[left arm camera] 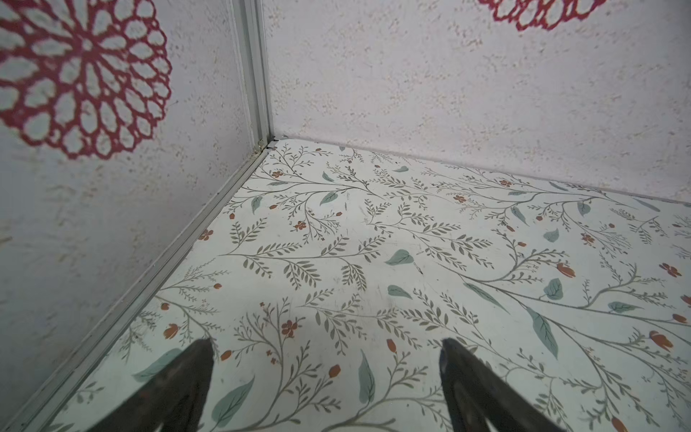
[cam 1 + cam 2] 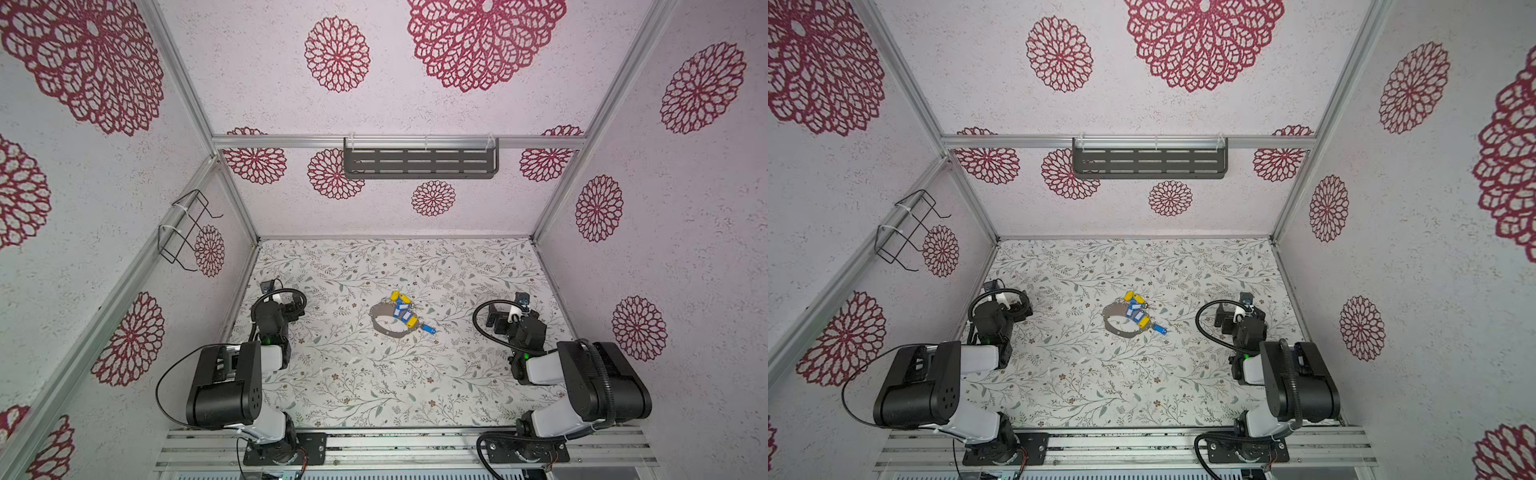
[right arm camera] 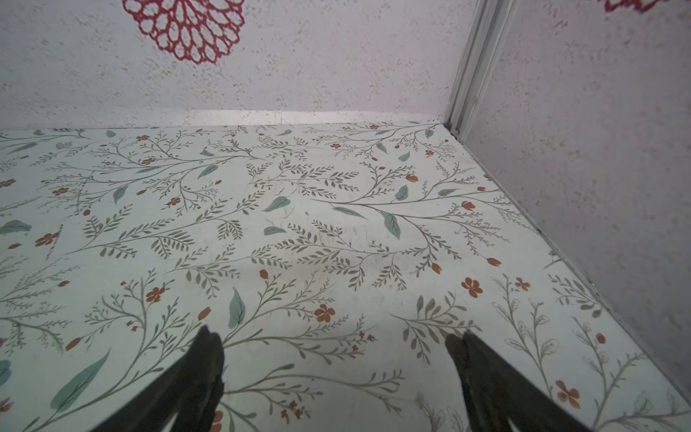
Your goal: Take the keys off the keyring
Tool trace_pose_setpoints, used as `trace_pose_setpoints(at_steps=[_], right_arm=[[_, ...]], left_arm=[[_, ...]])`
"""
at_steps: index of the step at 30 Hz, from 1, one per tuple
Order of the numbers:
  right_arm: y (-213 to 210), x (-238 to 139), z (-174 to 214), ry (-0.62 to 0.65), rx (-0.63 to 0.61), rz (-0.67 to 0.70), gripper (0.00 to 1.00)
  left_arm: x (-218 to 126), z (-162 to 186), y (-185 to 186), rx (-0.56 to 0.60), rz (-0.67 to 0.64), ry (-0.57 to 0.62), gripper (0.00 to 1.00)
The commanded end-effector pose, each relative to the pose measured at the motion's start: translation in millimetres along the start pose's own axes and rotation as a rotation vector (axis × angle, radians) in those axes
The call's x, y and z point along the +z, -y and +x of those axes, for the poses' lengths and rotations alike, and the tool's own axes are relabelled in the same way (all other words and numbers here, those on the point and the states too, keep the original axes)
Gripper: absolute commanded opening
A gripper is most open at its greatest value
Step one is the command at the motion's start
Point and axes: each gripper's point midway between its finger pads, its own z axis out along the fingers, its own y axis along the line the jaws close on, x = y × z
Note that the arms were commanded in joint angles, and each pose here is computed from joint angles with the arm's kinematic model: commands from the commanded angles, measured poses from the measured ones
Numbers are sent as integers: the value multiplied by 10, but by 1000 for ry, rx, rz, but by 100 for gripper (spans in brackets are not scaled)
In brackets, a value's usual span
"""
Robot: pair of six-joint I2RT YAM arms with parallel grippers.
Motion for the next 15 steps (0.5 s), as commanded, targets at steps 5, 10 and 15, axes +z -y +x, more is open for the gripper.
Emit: trace_pose_setpoints(at_steps=[5, 10, 15], right_arm=[[15, 37, -180, 58, -4, 10, 99], [15, 36, -189, 61, -2, 10, 99], [14, 37, -180, 58, -3, 10, 99]], left_arm=[[38, -119, 24, 4, 11, 37, 97], [40, -115, 7, -9, 23, 33, 97], [42, -117, 12, -9, 23, 34, 97]])
